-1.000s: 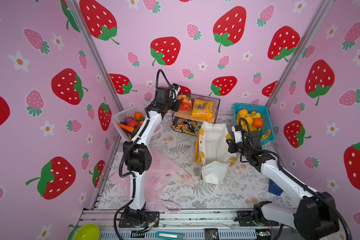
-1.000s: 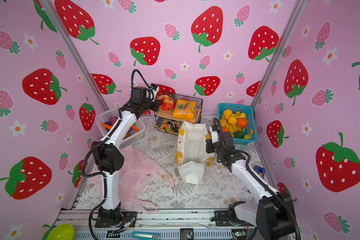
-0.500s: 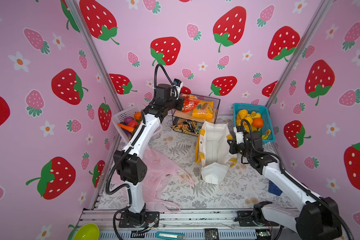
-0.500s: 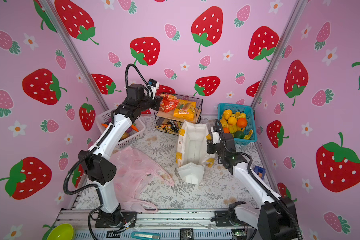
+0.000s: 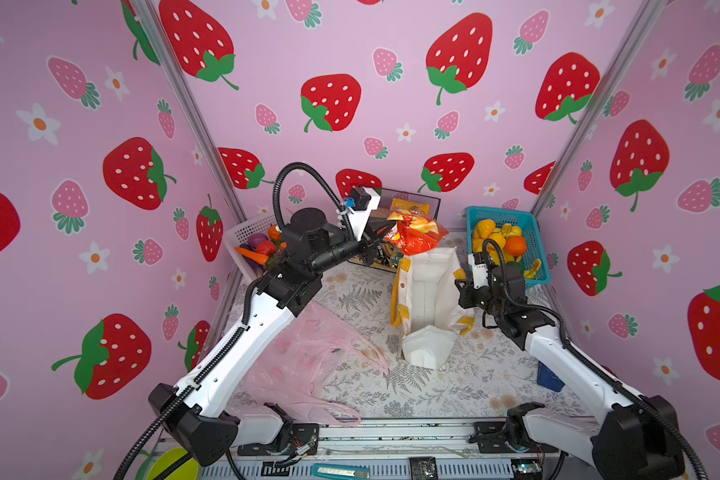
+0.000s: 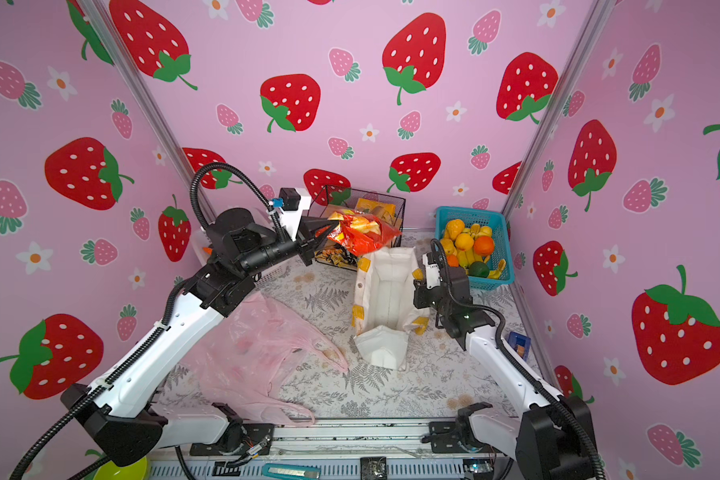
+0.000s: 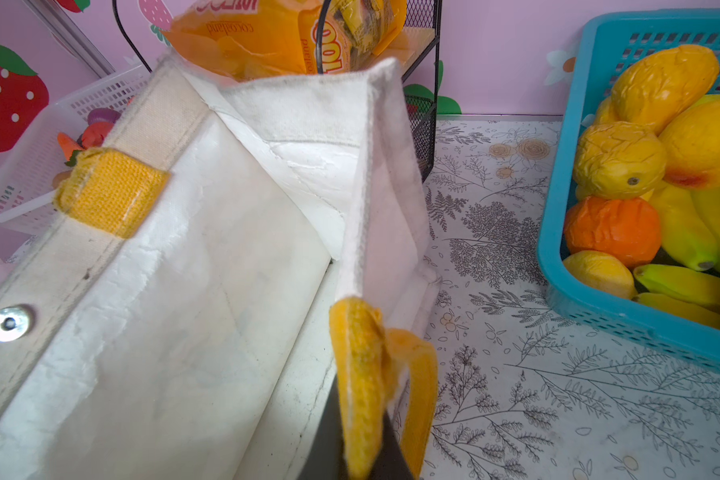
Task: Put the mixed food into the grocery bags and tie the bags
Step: 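Grasp the red Lay's chips bag from the wire shelf with the left gripper, then lower the chips bag into the white tote and open the left gripper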
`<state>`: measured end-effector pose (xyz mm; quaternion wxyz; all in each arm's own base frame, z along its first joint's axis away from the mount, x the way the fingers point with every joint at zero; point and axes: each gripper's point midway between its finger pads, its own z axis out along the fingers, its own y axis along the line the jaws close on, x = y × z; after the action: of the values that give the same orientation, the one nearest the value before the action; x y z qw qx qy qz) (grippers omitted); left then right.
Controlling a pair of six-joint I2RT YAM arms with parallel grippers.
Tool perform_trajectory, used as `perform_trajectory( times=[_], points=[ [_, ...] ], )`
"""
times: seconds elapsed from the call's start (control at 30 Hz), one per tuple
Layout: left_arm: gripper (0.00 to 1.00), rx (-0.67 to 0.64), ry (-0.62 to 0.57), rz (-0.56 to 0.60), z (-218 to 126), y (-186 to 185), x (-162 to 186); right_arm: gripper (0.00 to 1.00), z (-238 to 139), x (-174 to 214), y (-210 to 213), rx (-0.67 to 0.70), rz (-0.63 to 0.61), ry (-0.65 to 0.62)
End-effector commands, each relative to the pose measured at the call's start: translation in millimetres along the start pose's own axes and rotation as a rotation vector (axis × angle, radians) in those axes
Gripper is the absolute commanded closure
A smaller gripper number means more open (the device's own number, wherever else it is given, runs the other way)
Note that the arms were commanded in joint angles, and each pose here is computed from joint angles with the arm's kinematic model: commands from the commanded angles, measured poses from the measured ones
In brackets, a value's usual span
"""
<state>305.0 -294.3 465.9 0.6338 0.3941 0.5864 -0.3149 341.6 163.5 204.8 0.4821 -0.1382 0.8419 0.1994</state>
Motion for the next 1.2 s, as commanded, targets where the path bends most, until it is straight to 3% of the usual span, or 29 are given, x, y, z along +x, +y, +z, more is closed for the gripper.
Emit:
perform_trajectory(
  times=[0.0,0.27,0.5,0.63,0.9,0.93,0.97,1.07,1.17],
  points=[
    [1.0,0.167,0.062,0.234,3,-39,21,0.95,-6,-23,7,-0.044,-0.005,-0.081],
    [1.0,0.39,0.187,0.51,10,-73,82,0.95,-13,-18,14,-0.077,-0.008,-0.069],
    [1.0,0.479,0.25,0.677,32,-75,118,0.94,-15,-15,20,-0.111,-0.021,-0.052],
    [1.0,0.492,0.369,0.776,50,-67,147,0.94,-16,-16,22,-0.123,-0.024,-0.043],
    [1.0,0.532,0.463,0.697,77,-68,210,0.94,-12,-22,29,-0.165,0.001,-0.06],
    [0.94,0.535,0.462,0.684,78,-69,215,0.94,-11,-22,29,-0.166,0.003,-0.06],
    [0.81,0.54,0.464,0.676,79,-71,220,0.94,-11,-24,29,-0.167,0.004,-0.062],
    [0.63,0.492,0.472,0.625,81,-68,220,0.94,-10,-24,28,-0.162,0.003,-0.063],
    [0.51,0.412,0.415,0.521,79,-65,194,0.94,-8,-23,26,-0.152,0.002,-0.062]
  ],
)
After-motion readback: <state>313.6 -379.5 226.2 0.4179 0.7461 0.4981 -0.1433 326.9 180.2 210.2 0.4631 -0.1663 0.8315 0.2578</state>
